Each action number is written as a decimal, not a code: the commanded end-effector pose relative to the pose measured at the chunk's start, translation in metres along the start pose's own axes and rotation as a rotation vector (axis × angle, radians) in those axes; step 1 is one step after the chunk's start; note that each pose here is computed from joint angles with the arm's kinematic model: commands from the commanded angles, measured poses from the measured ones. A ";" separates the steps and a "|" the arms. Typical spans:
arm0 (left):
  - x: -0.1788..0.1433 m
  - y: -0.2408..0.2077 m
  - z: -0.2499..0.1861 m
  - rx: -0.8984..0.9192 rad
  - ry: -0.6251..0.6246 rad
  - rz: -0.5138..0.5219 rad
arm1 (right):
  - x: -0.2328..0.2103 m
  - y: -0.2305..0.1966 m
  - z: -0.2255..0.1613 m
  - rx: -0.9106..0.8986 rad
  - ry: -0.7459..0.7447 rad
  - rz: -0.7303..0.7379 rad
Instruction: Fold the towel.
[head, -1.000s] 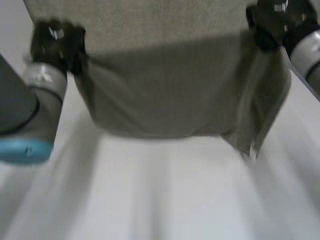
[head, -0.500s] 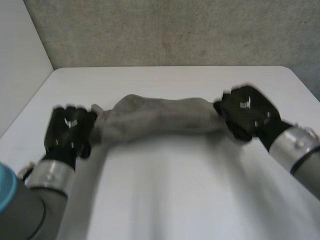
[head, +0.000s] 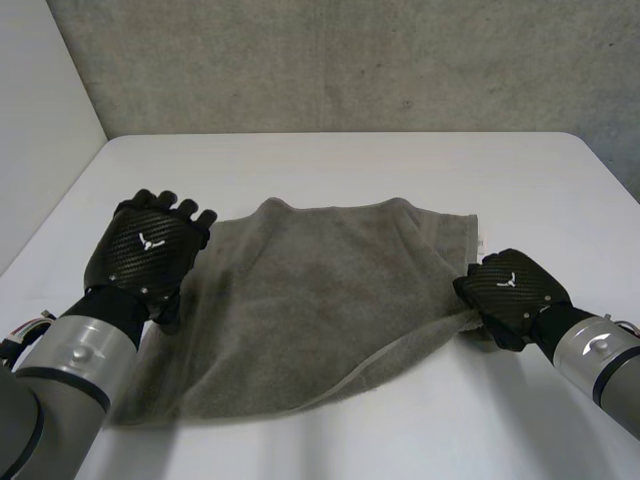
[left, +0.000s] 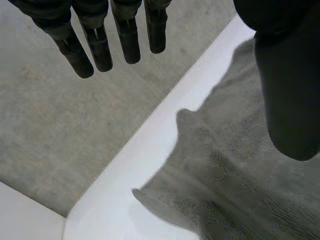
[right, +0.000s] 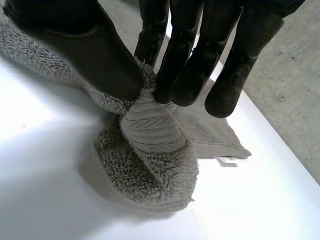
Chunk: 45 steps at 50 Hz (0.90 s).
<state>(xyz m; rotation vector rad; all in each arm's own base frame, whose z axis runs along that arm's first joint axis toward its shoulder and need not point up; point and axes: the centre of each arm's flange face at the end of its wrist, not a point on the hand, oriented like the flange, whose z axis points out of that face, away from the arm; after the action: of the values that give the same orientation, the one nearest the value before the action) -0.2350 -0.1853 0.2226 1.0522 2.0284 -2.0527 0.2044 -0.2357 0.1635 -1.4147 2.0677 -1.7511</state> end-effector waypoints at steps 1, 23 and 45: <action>0.018 0.028 -0.013 -0.178 0.107 -0.004 | 0.005 0.008 0.002 -0.045 0.039 0.062; 0.036 0.065 -0.051 -0.230 0.127 -0.063 | 0.008 0.019 0.008 -0.113 0.084 0.211; 0.054 0.098 -0.035 -0.294 0.150 -0.055 | 0.005 0.023 0.008 -0.127 0.073 0.216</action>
<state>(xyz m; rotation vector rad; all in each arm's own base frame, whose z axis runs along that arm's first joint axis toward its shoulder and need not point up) -0.2124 -0.1426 0.1217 1.1230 2.3438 -1.7130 0.1934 -0.2467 0.1452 -1.1195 2.3051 -1.6386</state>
